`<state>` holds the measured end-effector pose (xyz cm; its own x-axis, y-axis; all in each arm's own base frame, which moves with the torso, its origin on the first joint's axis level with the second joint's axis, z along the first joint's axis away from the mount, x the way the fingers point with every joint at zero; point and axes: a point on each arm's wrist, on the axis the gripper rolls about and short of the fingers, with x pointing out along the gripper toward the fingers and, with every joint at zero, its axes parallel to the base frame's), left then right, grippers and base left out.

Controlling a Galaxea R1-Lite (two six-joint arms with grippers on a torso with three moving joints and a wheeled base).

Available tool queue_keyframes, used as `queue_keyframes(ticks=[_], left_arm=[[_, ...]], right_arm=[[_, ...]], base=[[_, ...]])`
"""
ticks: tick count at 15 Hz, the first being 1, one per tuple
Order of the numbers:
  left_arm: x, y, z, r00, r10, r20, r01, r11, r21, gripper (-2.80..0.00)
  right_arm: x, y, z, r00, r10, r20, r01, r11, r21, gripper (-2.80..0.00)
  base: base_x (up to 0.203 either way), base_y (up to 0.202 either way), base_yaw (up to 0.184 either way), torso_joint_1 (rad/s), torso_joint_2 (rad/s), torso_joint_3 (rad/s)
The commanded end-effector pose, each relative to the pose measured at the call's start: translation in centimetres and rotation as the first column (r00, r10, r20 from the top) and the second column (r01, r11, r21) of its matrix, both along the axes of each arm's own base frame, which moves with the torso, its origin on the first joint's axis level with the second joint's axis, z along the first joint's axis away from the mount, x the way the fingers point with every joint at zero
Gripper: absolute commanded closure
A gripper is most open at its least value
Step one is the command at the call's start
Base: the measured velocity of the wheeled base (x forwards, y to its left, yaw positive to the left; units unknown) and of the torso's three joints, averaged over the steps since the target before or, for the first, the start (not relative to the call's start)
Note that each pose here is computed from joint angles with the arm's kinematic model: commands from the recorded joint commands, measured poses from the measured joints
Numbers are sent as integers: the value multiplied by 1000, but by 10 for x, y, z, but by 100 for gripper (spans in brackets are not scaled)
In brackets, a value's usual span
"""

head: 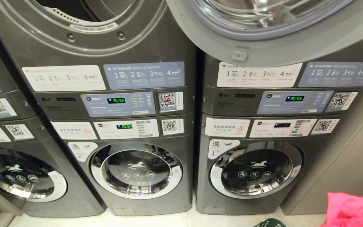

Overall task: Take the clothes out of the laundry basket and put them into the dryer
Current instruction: Put the clothes in the dryer

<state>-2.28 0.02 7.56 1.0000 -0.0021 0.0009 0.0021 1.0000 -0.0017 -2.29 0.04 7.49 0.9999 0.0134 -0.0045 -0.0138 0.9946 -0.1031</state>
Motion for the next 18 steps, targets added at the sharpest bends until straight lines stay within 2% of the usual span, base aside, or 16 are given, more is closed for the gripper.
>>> queue_keyframes(ticks=[1,7,18], left_arm=[[0,0,0,1000,1,1,-1,1000,-1,0],[0,0,0,1000,1,1,-1,1000,-1,0],[0,0,0,1000,1,1,-1,1000,-1,0]], right_arm=[[0,0,0,1000,0,-2,0,1000,-1,0],[0,0,0,1000,0,0,0,1000,1,0],[0,0,0,1000,0,1,0,1000,-2,0]], base=[[0,0,0,149,-330,-181],[0,0,0,141,-292,-155],[0,0,0,82,-167,-90]])
